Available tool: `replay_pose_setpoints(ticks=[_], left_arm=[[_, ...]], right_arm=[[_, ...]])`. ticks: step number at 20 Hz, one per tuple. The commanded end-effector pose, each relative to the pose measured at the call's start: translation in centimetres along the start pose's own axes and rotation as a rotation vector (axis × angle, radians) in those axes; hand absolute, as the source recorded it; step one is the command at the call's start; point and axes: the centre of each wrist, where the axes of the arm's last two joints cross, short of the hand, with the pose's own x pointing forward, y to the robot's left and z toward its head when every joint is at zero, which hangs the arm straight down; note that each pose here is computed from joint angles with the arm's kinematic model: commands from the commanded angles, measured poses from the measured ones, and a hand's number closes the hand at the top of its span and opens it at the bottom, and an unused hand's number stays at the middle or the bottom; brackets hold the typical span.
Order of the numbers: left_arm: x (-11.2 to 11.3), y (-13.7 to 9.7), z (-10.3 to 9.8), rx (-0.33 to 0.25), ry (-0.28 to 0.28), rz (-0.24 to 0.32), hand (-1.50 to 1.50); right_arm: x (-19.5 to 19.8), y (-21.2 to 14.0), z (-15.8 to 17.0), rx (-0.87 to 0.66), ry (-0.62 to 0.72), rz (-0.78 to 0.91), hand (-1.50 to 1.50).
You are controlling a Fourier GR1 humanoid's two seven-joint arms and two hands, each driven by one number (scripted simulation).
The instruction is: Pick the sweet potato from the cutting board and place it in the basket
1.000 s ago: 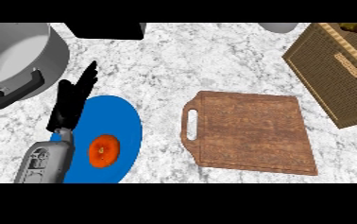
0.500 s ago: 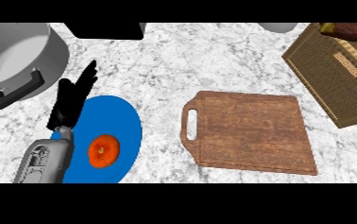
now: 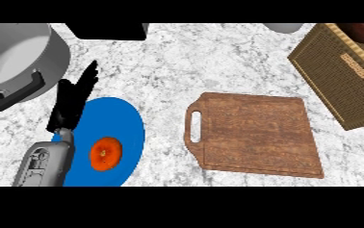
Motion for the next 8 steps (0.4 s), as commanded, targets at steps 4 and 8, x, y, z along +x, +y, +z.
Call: replay_pose_setpoints(ticks=[4, 8], left_arm=[[-0.4, -0.1, 0.3, 0.012, -0.002, -0.009, 0.0], [-0.3, 0.3, -0.5, 0.009, -0.011, -0.007, 0.0]], right_arm=[[-3.5, -7.2, 3.6, -0.07, 0.122, -0.069, -1.5], [-4.7, -9.6, 5.3, -0.08, 0.107, -0.11, -1.5]])
